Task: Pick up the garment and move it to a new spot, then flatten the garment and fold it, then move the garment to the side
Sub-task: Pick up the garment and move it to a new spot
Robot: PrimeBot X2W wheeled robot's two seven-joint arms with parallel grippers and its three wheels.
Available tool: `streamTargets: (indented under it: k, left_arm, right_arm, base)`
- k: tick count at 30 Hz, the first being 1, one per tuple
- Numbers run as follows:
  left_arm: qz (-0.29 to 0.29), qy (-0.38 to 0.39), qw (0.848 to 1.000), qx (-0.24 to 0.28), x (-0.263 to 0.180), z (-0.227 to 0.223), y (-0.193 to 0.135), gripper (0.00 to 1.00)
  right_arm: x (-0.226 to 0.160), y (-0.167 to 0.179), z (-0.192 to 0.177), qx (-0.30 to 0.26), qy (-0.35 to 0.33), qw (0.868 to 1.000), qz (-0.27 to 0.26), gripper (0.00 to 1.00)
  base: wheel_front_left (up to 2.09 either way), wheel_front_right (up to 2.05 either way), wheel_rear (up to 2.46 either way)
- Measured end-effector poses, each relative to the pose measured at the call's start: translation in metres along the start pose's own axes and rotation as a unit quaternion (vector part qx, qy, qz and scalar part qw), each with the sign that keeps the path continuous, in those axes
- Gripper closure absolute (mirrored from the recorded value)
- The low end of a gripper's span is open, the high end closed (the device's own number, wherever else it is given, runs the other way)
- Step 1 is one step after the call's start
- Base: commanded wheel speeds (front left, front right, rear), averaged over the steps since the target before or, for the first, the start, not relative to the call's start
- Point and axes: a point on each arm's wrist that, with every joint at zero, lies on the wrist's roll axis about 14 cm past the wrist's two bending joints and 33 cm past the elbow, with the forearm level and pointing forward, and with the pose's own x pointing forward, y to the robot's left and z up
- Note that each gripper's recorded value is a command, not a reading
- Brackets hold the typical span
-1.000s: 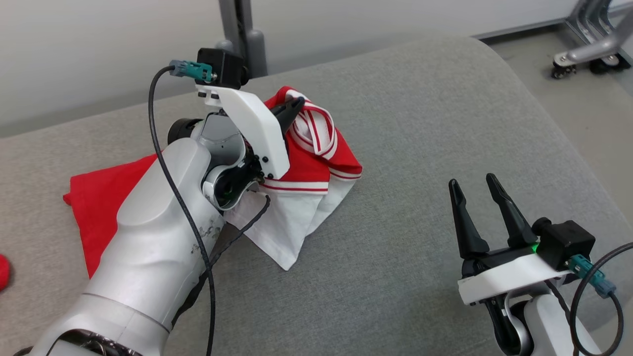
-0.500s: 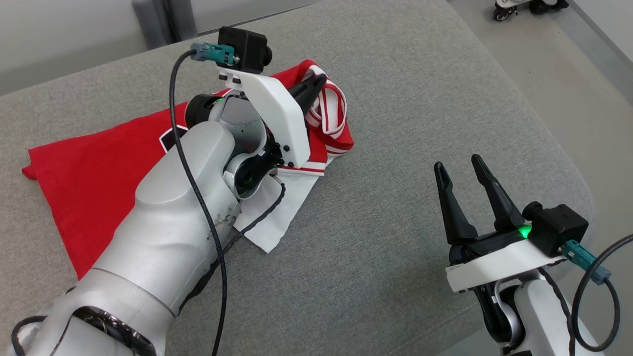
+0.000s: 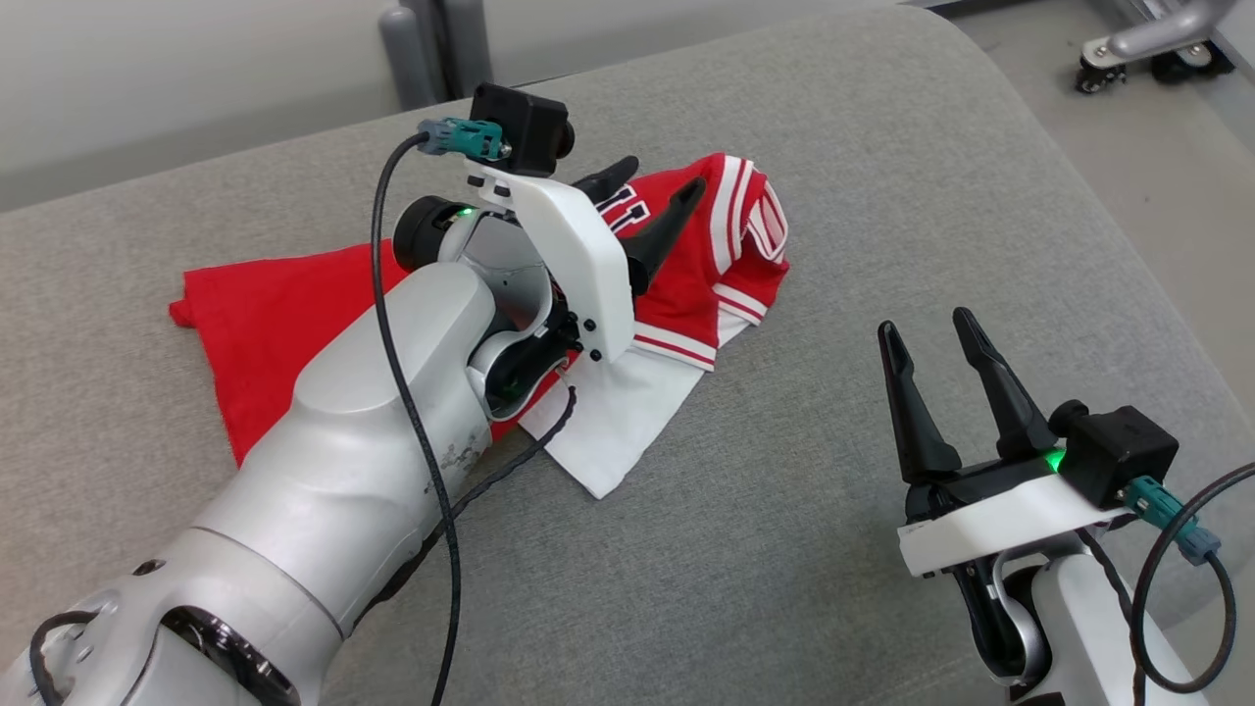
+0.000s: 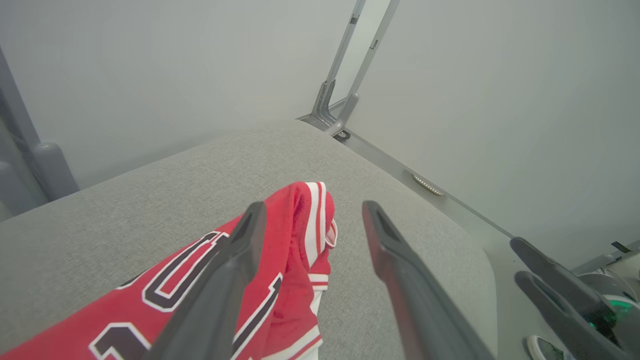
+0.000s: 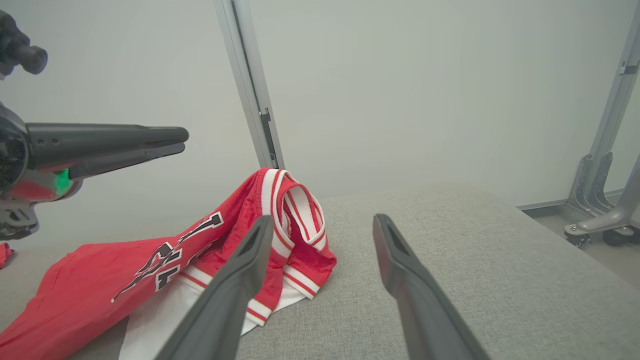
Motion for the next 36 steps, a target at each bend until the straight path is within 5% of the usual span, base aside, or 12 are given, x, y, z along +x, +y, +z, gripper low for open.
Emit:
streamTargets:
  k: [16, 25, 36]
  left_arm:
    - [0.142, -0.14, 0.975, 0.099, -0.113, 0.032, 0.068, 0.0]
    - [0.244, -0.211, 0.937, 0.135, -0.2, 0.05, 0.091, 0.0]
    - [0.346, -0.278, 0.888, 0.116, -0.285, 0.023, 0.098, 0.0]
  right_arm:
    - [0.0, 0.046, -0.01, -0.006, 0.008, 0.998, 0.068, 0.0]
    - [-0.011, 0.065, -0.009, -0.002, 0.006, 0.995, 0.099, 0.0]
    - [-0.016, 0.063, 0.013, -0.005, -0.027, 0.995, 0.098, 0.0]
  base:
    - [0.0, 0.0, 0.0]
    - [0.0, 0.0, 0.0]
    - [0.0, 0.0, 0.0]
